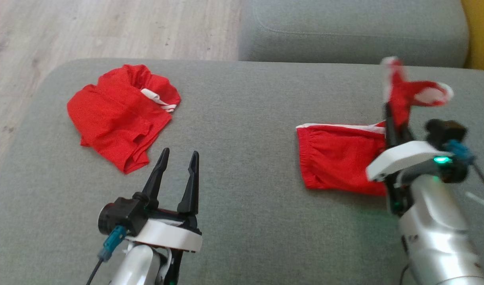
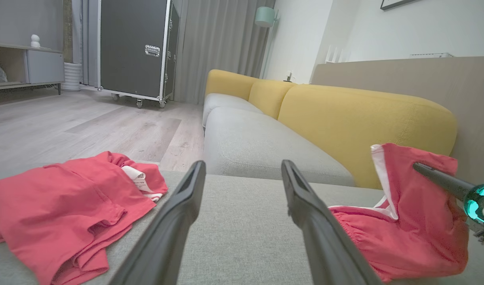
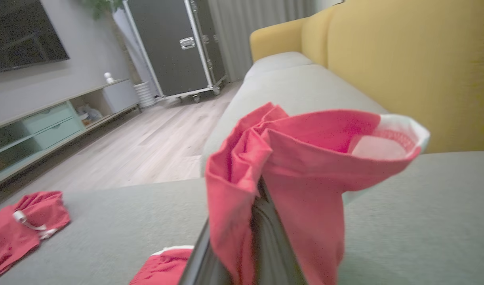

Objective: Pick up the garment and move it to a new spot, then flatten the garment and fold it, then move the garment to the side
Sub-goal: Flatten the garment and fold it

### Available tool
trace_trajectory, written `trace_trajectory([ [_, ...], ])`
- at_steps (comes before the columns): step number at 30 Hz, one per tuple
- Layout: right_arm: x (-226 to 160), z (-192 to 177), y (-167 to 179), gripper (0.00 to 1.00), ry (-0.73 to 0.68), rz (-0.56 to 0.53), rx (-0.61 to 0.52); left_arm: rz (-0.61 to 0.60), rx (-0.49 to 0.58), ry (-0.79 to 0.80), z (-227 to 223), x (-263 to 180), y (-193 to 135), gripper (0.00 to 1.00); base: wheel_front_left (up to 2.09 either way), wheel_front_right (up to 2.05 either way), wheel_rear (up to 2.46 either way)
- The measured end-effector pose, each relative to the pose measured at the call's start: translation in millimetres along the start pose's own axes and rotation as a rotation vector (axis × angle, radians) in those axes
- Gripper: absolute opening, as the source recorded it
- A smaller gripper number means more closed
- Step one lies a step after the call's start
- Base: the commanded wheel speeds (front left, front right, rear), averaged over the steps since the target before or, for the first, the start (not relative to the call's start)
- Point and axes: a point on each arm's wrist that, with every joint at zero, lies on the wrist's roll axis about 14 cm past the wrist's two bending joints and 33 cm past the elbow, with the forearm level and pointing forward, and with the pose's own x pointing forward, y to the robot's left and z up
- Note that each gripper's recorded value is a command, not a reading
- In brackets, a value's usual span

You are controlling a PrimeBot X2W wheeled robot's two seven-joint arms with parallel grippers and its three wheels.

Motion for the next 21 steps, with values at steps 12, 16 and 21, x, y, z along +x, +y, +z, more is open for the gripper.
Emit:
trace_trajectory([
  [12,-15.2,-63.1,89.4,0.00,0.193,0.289,-0.107,0.058,0.012,-0.009,3.9,-14.1,16.7,1.00,0.00,0.00,0.00],
  [16,-22.1,-81.1,99.8,0.00,0.249,0.333,-0.134,0.072,0.013,-0.007,3.4,-16.4,20.6,1.00,0.00,0.00,0.00],
  [21,-30.1,-99.6,102.9,0.00,0.307,0.365,-0.183,0.077,0.012,-0.001,1.5,-16.6,22.2,1.00,0.00,0.00,0.00],
])
